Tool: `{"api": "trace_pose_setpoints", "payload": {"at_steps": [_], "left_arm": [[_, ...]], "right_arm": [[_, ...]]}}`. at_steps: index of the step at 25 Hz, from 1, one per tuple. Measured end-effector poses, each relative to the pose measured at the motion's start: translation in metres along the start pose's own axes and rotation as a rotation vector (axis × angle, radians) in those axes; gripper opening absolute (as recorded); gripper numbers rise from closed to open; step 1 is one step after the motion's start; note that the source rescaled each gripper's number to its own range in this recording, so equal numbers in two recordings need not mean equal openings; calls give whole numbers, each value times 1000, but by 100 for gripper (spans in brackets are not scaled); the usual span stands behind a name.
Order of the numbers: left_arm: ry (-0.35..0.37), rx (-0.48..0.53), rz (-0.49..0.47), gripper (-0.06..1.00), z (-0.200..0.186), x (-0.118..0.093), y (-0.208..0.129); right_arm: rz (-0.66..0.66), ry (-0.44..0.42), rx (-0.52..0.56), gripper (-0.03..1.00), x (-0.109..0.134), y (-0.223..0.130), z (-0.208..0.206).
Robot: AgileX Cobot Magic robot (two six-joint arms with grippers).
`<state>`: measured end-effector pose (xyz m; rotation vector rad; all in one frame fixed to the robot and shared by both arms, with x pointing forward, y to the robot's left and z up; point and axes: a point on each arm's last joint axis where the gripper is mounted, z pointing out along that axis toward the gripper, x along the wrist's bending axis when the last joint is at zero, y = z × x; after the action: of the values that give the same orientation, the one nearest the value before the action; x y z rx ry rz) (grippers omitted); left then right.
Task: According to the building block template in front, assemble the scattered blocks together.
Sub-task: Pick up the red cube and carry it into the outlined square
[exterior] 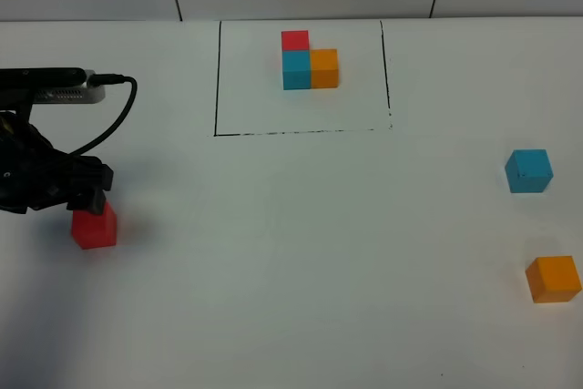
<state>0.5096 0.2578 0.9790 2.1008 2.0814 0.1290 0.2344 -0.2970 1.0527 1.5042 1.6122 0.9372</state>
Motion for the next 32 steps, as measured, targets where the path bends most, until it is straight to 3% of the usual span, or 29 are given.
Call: {"api": "trace_pose_setpoints", "payload": {"at_steps": [7,32], "left_arm": [[57,29,-55,77,11,4,2],[55,101,-69,74,81,-4,11]], "right_arm": [[0,0,0,73,0,0,0],[0,0,0,73,0,0,0]]}}
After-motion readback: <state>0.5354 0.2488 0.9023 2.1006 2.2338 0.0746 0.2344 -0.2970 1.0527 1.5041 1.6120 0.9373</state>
